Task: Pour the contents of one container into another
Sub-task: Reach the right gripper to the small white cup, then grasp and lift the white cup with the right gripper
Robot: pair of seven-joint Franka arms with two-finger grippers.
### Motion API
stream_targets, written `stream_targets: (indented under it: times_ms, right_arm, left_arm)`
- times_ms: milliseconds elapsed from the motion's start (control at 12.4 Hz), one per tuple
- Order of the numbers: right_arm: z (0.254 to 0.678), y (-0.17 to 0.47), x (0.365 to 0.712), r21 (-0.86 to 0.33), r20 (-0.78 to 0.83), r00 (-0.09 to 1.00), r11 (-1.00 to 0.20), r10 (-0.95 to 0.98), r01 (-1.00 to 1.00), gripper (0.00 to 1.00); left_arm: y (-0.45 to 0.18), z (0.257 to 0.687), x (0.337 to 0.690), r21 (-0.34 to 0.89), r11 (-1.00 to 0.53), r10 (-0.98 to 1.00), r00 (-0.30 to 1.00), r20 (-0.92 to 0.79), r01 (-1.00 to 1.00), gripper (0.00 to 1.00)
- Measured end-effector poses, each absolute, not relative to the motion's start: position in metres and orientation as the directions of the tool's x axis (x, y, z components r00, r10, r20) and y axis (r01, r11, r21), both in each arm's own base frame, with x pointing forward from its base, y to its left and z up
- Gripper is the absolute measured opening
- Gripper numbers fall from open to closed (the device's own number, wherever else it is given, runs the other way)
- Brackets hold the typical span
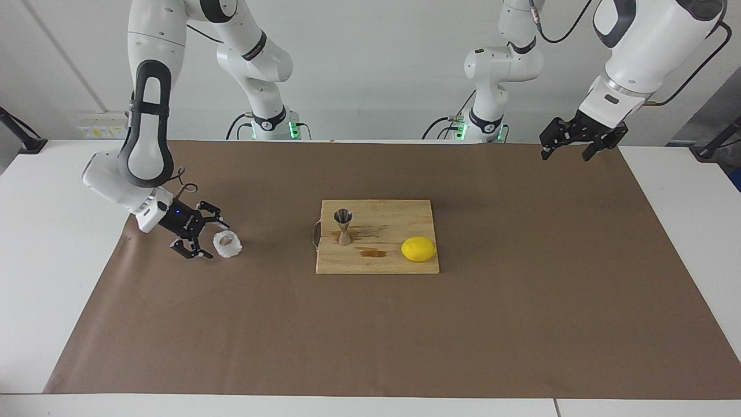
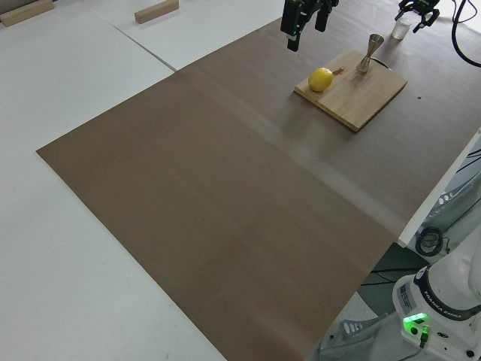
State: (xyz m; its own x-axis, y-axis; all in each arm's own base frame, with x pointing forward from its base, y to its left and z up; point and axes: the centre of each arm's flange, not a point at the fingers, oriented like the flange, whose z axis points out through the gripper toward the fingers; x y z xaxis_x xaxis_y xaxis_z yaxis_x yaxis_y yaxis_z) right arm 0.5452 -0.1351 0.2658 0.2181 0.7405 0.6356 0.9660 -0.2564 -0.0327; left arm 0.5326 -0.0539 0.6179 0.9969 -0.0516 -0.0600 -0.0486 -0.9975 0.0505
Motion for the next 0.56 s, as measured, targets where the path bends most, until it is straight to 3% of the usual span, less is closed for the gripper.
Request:
stream_targets:
  times_ms: [563]
  right_arm:
    - [0.257, -0.126, 0.548, -0.011, 0.645, 0.179, -0.225, 0.743, 0.974, 1.00]
  left_arm:
    - [-0.049, 0.620, 0.534, 0.048, -0.998, -0.051, 0.997, -0.049, -0.049, 1.00]
